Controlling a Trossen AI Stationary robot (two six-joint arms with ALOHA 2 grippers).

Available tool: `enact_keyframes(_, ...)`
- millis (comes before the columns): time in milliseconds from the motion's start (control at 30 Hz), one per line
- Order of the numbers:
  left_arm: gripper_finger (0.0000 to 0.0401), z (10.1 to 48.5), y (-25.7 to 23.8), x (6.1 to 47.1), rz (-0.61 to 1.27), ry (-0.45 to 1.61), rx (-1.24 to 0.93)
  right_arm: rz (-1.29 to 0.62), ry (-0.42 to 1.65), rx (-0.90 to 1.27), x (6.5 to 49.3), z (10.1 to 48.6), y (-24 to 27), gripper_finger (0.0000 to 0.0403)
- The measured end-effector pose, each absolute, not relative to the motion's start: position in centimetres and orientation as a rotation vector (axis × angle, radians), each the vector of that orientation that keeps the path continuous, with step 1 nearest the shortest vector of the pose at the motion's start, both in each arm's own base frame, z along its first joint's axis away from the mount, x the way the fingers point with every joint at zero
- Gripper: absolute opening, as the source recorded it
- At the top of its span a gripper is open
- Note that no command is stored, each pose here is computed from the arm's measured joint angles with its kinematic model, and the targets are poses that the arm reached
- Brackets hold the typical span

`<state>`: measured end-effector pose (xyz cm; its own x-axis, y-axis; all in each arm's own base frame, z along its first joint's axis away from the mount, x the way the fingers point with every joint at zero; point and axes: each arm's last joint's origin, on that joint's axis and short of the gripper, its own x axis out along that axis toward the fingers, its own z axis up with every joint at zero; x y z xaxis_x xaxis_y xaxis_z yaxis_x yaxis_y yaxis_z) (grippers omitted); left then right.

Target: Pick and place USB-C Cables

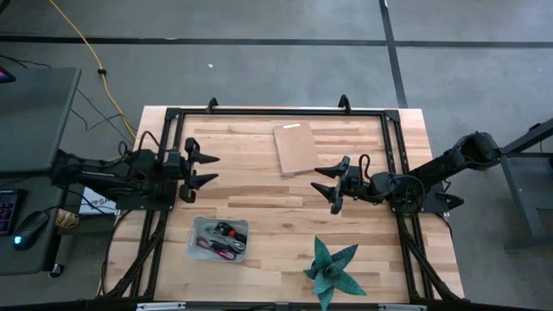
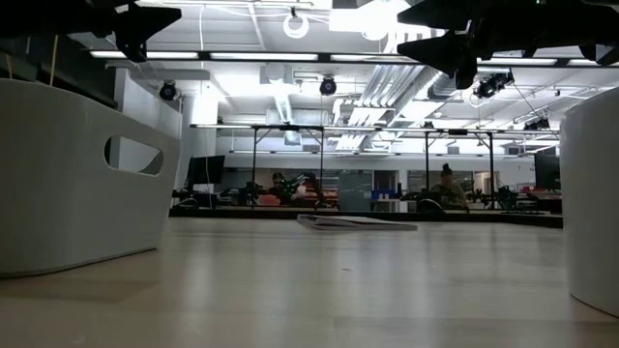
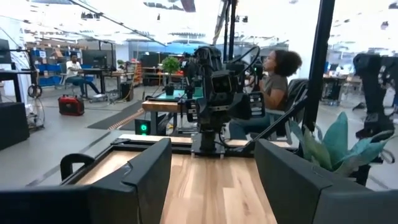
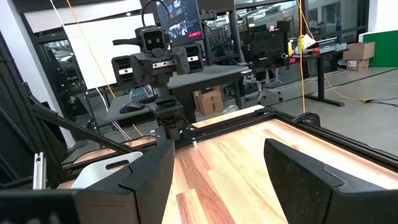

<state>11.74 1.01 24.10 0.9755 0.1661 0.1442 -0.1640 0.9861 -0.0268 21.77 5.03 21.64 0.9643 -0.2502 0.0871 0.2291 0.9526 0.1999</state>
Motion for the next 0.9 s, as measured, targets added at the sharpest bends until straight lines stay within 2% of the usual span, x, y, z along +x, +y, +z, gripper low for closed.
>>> enact_keyframes(333,0.0213,24.9,0.8,10.3,0.126,-0.241,-0.063,-0.25,-0.119,0.211,21.8,21.7,5.0,0.0241)
enact_keyframes(533,0.0213,25.0,0.8,10.1,0.116,-0.251,-0.069,-0.349,-0.212,0.266,21.2,22.9,4.6,0.0241)
enact_keyframes(733,0.0213,25.0,0.8,10.2,0.116,-0.25,-0.069,-0.34,-0.296,0.257,17.8,26.3,4.2,0.0241)
enact_keyframes(900,0.0213,25.0,0.8,10.2,0.116,-0.25,-0.069,-0.396,-0.277,0.275,13.4,27.8,3.0,0.0241)
